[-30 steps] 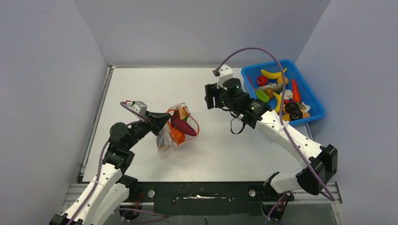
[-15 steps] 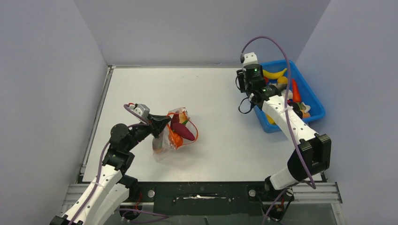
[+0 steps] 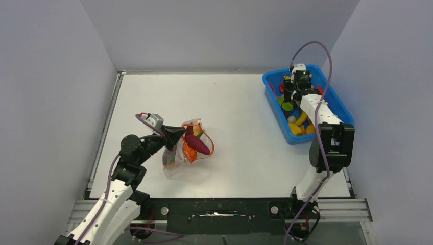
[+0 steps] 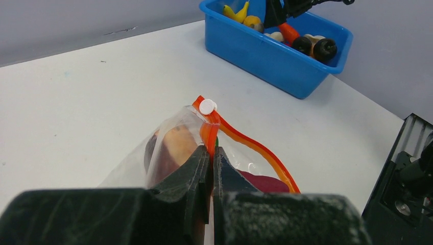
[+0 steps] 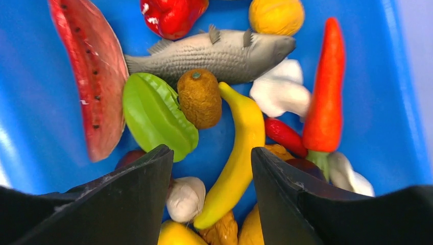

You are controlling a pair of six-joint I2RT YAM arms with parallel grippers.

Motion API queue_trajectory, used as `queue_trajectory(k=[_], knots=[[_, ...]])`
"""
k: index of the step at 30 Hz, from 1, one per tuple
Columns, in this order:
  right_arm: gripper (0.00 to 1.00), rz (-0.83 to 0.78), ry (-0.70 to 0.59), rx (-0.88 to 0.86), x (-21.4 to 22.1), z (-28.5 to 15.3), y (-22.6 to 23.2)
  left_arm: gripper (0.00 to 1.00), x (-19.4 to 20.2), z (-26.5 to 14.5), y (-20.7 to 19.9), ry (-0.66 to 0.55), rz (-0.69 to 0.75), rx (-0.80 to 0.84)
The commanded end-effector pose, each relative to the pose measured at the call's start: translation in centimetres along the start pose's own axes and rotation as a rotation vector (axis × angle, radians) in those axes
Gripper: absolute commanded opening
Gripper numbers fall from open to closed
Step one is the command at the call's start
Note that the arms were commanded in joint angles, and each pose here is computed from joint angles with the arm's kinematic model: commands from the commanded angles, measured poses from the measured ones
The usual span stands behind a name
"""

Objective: Place the food in the zip-top bag and seal the zipper
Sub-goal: Pick up the fake fruit from the bin.

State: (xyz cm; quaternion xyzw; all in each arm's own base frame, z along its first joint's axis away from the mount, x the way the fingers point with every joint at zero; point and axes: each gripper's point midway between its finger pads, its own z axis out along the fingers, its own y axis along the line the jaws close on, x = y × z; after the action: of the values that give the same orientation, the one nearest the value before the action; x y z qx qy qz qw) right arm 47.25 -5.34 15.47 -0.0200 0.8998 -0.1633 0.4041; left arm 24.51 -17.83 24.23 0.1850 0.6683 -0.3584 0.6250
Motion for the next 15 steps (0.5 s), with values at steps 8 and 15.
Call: queue_trajectory(k=[8,15], knots=[[0.61,0.045,-0.038,-0.126,-1.6,5.5,0.1,0.0,-1.4,0.0,-0.6,-0.047,0.041,0.03],[0.62,0.05,-0.006,-0.115,-1.2,7.4,-0.4,0.0,-1.4,0.1,-0.6,-0.046,0.037,0.029]])
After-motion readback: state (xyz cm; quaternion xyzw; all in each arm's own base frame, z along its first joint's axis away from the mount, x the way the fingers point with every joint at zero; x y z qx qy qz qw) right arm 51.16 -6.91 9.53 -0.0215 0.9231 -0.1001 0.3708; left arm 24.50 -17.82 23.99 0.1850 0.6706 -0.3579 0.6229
